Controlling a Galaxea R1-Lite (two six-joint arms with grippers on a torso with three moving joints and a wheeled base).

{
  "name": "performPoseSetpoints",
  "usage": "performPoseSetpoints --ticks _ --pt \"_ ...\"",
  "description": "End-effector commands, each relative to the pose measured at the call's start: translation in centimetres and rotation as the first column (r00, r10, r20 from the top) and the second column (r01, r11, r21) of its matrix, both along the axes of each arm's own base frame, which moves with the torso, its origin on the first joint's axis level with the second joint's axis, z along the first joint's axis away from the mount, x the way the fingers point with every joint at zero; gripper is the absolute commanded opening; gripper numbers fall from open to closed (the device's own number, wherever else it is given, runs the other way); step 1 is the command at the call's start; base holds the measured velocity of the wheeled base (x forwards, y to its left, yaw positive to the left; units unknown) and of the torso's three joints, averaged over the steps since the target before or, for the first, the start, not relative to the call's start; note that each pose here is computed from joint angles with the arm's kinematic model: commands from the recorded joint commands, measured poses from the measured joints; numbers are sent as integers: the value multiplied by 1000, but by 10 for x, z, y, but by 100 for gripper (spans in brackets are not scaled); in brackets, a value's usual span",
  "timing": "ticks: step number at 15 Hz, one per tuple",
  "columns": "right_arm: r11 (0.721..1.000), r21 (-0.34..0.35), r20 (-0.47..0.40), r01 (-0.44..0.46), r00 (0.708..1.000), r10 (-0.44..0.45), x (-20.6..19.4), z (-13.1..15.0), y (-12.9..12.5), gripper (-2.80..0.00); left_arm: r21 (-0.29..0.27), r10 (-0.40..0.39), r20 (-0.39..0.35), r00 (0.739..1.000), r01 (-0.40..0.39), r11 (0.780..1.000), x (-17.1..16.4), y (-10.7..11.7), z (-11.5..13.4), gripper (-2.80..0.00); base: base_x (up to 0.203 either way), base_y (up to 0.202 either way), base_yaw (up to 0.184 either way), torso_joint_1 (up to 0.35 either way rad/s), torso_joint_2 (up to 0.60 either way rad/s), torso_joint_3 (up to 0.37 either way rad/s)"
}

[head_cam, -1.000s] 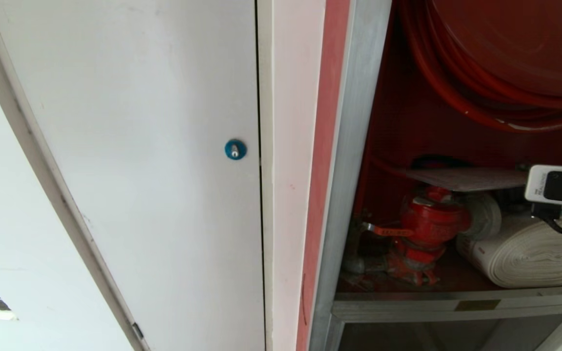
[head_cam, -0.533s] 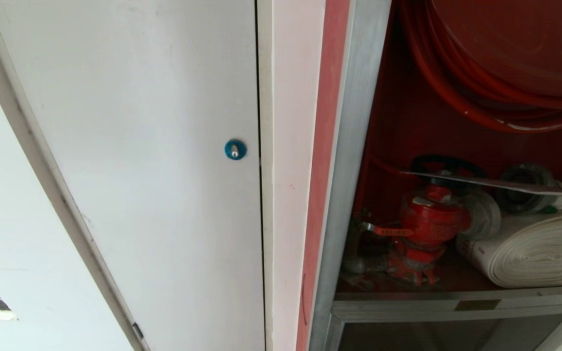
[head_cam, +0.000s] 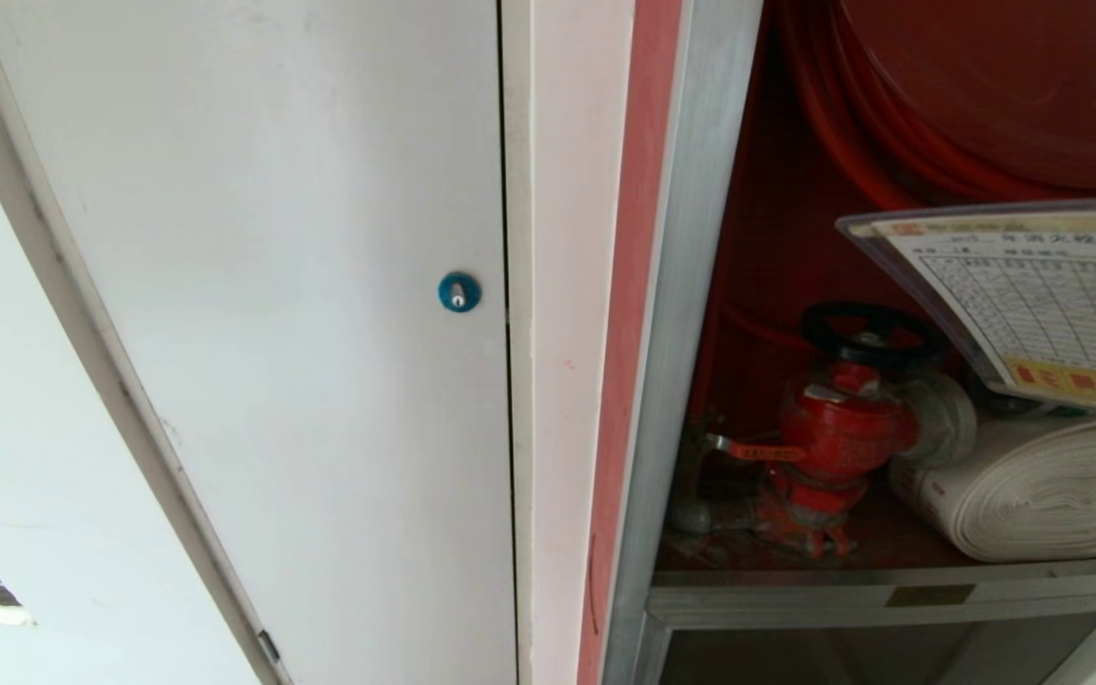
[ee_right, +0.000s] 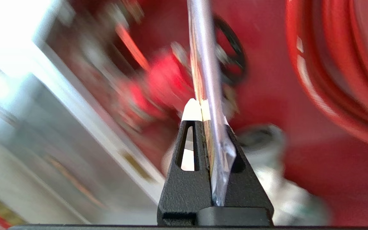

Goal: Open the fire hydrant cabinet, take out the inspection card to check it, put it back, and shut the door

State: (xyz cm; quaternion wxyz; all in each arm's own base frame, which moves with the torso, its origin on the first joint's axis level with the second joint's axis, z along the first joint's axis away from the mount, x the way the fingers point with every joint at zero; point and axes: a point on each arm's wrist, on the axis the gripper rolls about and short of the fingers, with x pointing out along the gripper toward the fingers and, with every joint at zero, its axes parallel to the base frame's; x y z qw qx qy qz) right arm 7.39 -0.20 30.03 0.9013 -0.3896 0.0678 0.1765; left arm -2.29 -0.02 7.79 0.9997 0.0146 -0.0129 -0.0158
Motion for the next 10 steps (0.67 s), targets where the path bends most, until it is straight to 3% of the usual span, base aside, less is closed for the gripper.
performPoseSetpoints --ticks 1,3,5,6,8,10 --pt "982 185 -9 -48 999 50 -14 4 5 -280 0 0 -15 1000 0 1000 1 0 -4 -280 0 0 0 0 0 0" --pt "926 361 -41 -105 991 129 -24 6 10 -280 0 0 -13 1000 0 1000 1 0 -3 -280 0 0 0 0 0 0" --pt "844 511 -83 -165 967 240 -37 6 15 -280 0 0 -15 1000 0 1000 1 0 -4 -280 0 0 0 0 0 0" --pt "798 574 -132 -184 941 312 -45 6 17 -280 0 0 -15 1000 0 1000 1 0 -4 -280 0 0 0 0 0 0" --pt "692 698 -230 -184 858 460 -61 8 19 -280 0 0 -15 1000 0 1000 1 0 -4 -280 0 0 0 0 0 0" --pt "600 769 -245 -221 765 596 -71 9 20 -280 0 0 -13 1000 0 1000 1 0 -3 -280 0 0 0 0 0 0"
